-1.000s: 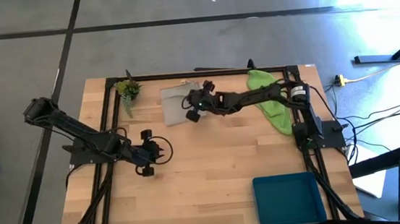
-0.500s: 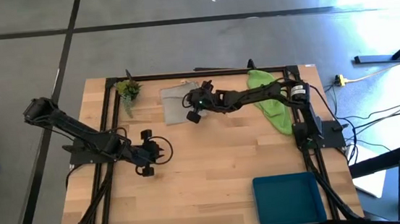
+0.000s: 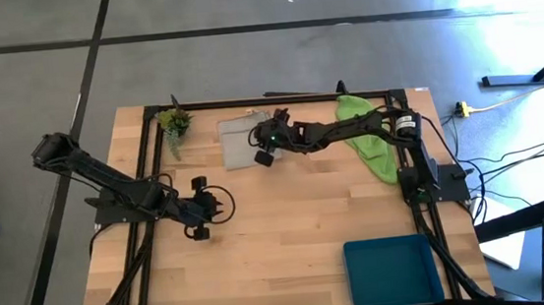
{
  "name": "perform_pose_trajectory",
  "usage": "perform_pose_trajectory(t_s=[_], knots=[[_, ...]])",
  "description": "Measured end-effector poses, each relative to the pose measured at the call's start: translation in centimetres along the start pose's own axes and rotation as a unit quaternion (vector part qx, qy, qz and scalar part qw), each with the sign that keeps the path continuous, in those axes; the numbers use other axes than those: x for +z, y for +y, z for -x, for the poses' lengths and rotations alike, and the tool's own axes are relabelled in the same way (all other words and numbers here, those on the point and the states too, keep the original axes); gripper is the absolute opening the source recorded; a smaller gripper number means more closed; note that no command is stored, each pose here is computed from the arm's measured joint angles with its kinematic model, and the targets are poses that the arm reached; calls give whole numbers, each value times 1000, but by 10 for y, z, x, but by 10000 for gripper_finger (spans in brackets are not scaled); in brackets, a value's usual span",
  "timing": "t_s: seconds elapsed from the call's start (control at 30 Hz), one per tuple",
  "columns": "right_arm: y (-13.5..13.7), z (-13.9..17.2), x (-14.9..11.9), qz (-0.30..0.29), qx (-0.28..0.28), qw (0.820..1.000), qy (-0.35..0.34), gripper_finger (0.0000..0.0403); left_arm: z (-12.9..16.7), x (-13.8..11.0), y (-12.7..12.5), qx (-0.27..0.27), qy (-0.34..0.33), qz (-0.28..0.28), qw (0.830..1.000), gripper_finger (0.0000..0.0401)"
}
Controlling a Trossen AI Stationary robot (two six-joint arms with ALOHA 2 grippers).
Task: Roll microfiber towels into tight, uniform cylinder then place into a basket
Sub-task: Fold the gray towel, then roll the gray towel
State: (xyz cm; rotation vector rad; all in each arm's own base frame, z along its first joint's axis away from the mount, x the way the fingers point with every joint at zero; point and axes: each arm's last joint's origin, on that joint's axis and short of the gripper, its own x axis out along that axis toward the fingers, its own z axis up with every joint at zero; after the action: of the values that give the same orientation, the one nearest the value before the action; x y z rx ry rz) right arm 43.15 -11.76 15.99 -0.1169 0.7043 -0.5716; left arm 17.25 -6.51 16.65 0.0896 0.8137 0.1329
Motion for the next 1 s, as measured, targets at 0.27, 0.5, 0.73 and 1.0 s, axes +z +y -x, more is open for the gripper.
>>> perform_pose_trajectory(t_s=[0.27,0.5,0.73,1.0], knots=[[1,11,22,66,29,996,48,202,-3,4,15,107,-26,57,992,85],[3,17,18,44,111,986,114,205,-17,14,59,180,-28,126,975,85],[3,19,7,19,117,979,166,206,-41,24,104,144,-45,144,978,85],[9,22,5,24,120,977,177,206,-75,10,133,129,-11,175,976,85]])
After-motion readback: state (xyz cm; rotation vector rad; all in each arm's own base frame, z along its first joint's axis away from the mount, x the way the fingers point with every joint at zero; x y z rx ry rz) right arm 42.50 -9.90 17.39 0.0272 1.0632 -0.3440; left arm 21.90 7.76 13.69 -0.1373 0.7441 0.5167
